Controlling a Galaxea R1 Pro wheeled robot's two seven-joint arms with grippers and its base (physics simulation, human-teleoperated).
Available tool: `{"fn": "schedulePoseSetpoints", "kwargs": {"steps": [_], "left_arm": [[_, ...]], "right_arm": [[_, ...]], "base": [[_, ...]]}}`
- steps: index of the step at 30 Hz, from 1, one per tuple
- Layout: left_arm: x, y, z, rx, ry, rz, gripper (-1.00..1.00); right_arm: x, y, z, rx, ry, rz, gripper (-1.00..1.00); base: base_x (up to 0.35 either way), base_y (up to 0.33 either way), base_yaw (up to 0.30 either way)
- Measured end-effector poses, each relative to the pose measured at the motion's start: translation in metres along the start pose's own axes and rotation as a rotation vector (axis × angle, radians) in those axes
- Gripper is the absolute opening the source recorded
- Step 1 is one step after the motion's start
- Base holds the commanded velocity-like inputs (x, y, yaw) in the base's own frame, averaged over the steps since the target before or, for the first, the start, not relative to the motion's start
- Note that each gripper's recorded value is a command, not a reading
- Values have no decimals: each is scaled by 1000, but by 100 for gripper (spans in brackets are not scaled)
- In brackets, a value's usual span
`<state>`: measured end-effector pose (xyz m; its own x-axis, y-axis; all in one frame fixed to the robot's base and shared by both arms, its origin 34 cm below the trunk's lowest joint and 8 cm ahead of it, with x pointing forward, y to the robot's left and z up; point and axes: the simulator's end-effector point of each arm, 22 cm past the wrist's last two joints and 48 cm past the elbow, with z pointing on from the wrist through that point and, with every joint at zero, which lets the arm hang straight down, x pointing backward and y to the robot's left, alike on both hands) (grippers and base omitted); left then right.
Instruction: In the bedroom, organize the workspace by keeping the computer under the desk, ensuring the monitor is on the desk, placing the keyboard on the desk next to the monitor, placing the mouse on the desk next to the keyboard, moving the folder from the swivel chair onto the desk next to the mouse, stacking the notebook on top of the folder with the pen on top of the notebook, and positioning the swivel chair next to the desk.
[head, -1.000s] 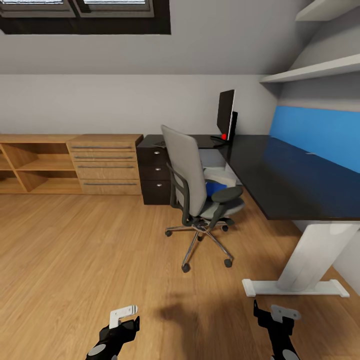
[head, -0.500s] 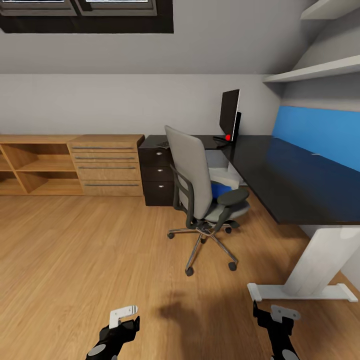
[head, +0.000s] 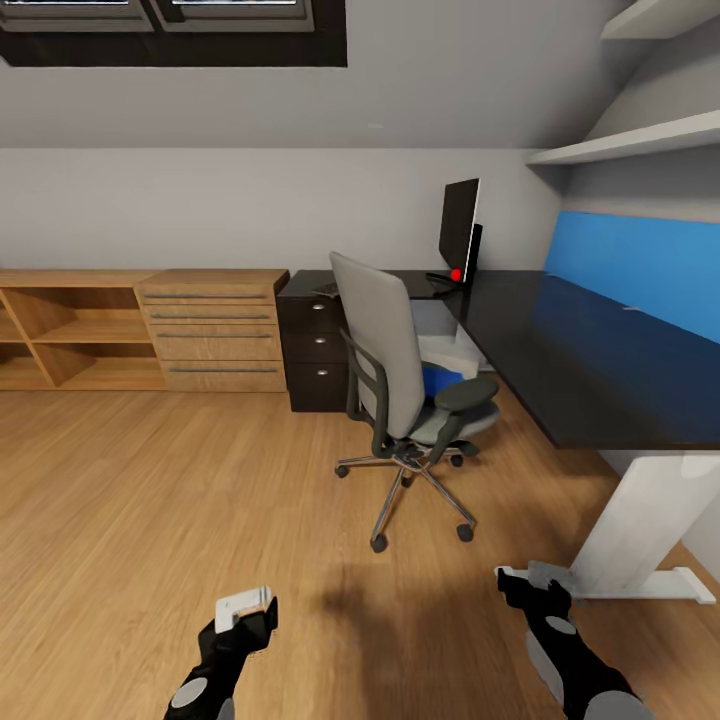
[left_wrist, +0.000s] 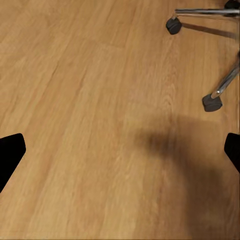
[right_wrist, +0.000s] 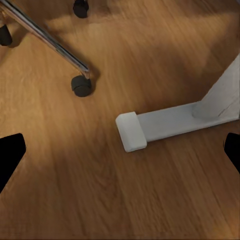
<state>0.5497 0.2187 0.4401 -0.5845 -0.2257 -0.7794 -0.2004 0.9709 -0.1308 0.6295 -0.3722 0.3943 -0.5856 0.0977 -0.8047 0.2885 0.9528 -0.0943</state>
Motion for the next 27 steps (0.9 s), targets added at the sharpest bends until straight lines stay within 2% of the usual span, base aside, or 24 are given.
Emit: {"fn": "schedulePoseSetpoints", "kwargs": {"steps": [3,7,11,17,21,27], "left_arm": [[-20,-2,-5,6,-45,-8,100],[-31,-1,-14,9,-77,-15,100],[-38,2,-27,10,-103,-21,100],[-39,4,-35,10,-114,-24,100],[-39,5,-37,9,-116,-25,100],[-39,6,-38,8,-116,-24,100]], "right_arm": [[-34,7,12,-4,13,16,100],[-48,11,18,-8,42,36,100],[-40,16,19,-14,89,57,100],[-17,23,17,-24,144,56,100],[-9,23,16,-24,161,57,100],[-8,20,16,-18,166,68,100]], "base": [[0,0,0],[0,0,0],[0,0,0],[0,0,0],[51,0,0],[234,-22,0]]}}
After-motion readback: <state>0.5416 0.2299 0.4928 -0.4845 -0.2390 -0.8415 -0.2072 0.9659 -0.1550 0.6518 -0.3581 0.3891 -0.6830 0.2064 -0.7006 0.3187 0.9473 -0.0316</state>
